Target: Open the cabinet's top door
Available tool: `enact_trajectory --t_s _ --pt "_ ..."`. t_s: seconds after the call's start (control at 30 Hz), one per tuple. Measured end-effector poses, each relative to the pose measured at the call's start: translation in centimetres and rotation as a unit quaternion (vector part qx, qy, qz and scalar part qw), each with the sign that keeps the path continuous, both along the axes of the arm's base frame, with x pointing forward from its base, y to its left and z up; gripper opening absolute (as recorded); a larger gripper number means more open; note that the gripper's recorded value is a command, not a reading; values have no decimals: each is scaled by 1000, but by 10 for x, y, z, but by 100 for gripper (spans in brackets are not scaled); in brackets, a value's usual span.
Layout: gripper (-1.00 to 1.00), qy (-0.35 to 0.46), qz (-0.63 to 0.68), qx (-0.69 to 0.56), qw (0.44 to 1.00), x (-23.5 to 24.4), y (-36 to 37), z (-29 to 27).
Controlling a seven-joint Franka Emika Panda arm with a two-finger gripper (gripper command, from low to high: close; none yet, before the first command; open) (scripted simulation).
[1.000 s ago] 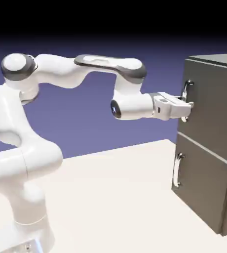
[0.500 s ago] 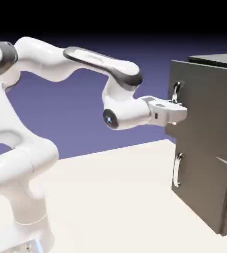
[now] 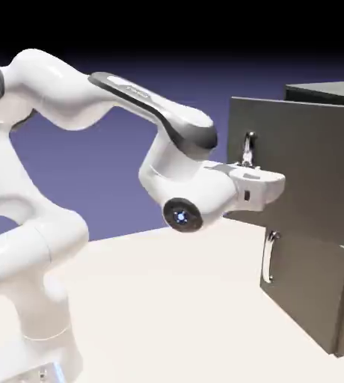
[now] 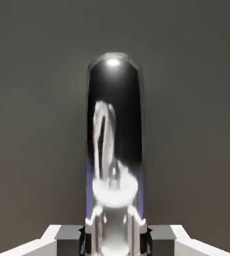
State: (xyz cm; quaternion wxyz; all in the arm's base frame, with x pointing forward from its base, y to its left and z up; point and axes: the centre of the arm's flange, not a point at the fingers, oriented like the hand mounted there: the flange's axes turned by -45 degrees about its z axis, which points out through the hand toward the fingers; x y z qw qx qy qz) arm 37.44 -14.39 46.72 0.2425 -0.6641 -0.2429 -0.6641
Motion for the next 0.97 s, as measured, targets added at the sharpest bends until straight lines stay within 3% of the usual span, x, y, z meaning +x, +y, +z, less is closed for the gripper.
enact_trajectory --t_s 0.47,0.93,0.97 --pt "-100 0 221 0 975 -13 -124 0" --pt "-100 0 387 0 922 17 -212 0" --pt "100 0 392 0 920 18 -215 0"
